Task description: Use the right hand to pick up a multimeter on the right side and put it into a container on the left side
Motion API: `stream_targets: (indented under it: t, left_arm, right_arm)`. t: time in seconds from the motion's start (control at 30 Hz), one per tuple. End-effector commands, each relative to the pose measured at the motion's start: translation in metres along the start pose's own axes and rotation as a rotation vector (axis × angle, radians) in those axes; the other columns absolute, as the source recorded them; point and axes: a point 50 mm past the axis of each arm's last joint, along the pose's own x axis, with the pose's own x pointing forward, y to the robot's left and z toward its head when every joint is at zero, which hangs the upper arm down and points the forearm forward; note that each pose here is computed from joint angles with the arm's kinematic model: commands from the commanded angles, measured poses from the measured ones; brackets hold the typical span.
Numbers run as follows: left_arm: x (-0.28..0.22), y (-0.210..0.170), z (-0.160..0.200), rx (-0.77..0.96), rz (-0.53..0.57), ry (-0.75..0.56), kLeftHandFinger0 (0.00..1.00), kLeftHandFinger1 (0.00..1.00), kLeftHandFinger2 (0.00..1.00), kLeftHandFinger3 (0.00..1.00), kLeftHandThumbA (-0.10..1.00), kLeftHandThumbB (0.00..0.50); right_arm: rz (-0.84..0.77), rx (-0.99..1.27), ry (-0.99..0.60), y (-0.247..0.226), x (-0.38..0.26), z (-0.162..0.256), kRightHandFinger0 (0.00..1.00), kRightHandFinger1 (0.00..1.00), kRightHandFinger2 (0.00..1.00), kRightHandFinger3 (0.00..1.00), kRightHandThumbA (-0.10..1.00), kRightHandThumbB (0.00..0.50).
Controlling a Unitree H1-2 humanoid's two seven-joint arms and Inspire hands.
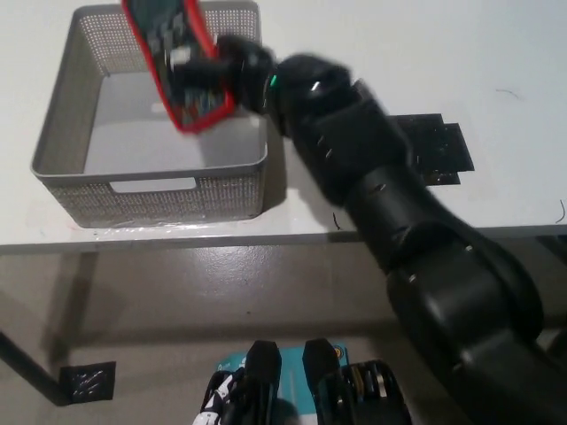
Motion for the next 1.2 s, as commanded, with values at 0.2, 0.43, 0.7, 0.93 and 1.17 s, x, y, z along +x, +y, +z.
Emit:
stream_targets:
  t: [0.2,0.43,0.7,0.93,1.17]
  left_arm:
    - [-0.003,-0.010,0.008,0.005,-0.067,-0.065,1.00,1.00,1.00,1.00,1.00,0.444]
    - [-0.004,-0.014,0.008,0.005,-0.094,-0.065,1.00,1.00,1.00,1.00,1.00,0.433]
    - [-0.005,-0.019,0.006,-0.001,-0.113,-0.058,1.00,1.00,1.00,1.00,1.00,0.437]
    - [-0.006,-0.024,0.006,0.013,-0.126,-0.057,1.00,1.00,1.00,1.00,1.00,0.435]
    - [-0.003,-0.017,0.007,0.001,-0.117,-0.062,1.00,1.00,1.00,1.00,1.00,0.441]
  right_arm:
    - [-0.275,-0.620,-0.322,-0.001,-0.002,0.036,0.04,0.46,0.91,0.91,-0.10,0.193]
    - [-0.185,-0.641,-0.256,-0.011,-0.003,0.032,1.00,1.00,1.00,1.00,0.81,0.446]
    - [-0.172,-0.659,-0.318,-0.017,-0.007,0.039,1.00,1.00,1.00,1.00,1.00,0.466]
    - [-0.178,-0.522,-0.504,-0.032,-0.024,0.063,1.00,1.00,1.00,1.00,1.00,0.467]
    - [-0.234,-0.304,-0.756,-0.092,-0.099,0.104,1.00,1.00,1.00,1.00,1.00,0.483]
